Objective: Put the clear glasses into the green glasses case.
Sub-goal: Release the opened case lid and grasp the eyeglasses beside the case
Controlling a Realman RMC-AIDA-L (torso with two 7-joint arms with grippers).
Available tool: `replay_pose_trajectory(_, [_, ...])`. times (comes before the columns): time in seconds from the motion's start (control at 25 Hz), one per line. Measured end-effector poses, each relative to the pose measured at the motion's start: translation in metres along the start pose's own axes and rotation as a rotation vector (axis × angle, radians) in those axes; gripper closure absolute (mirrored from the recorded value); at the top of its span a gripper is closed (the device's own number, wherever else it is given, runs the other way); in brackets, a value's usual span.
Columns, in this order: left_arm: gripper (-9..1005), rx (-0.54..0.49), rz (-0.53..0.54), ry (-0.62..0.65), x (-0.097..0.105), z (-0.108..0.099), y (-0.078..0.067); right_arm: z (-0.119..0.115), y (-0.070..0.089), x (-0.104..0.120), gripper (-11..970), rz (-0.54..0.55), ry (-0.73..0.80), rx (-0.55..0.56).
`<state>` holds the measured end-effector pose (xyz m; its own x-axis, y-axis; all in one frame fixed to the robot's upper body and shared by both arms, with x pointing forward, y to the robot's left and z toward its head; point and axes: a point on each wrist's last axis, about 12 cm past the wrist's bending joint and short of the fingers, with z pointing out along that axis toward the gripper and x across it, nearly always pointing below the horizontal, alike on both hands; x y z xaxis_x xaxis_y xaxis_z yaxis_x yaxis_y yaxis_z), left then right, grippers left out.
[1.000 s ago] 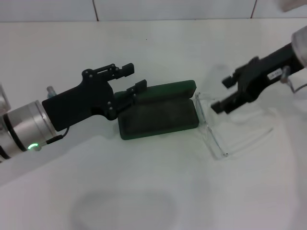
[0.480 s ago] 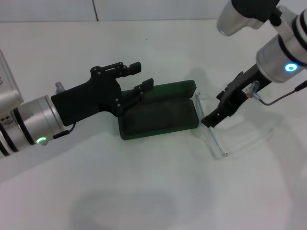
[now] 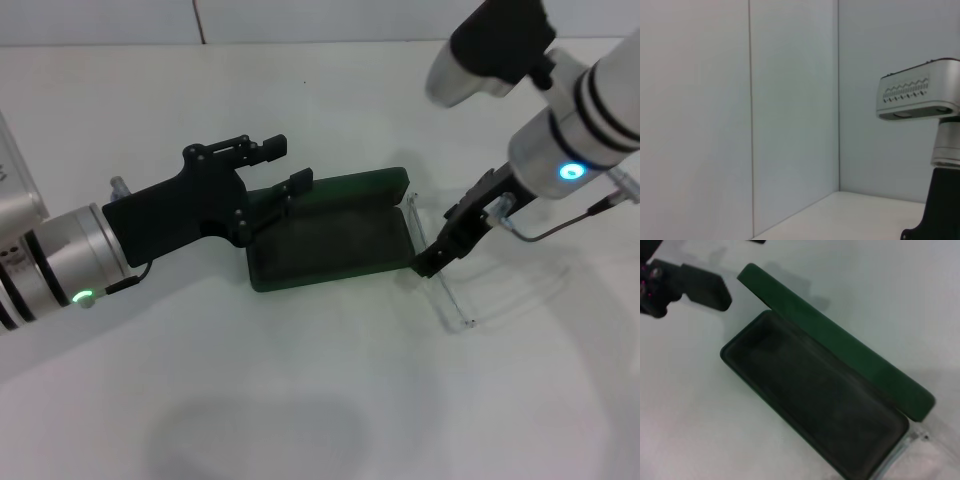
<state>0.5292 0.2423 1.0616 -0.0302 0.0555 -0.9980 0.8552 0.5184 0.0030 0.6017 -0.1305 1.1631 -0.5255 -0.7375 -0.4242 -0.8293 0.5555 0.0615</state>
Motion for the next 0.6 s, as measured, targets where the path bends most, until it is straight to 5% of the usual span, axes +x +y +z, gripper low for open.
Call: replay_pose_trajectory(0.6, [530, -0.002, 0.008, 0.036, 0.003, 0.002, 0.001, 0.024, 0.009, 0.006, 117, 0.026, 0.012, 0.024])
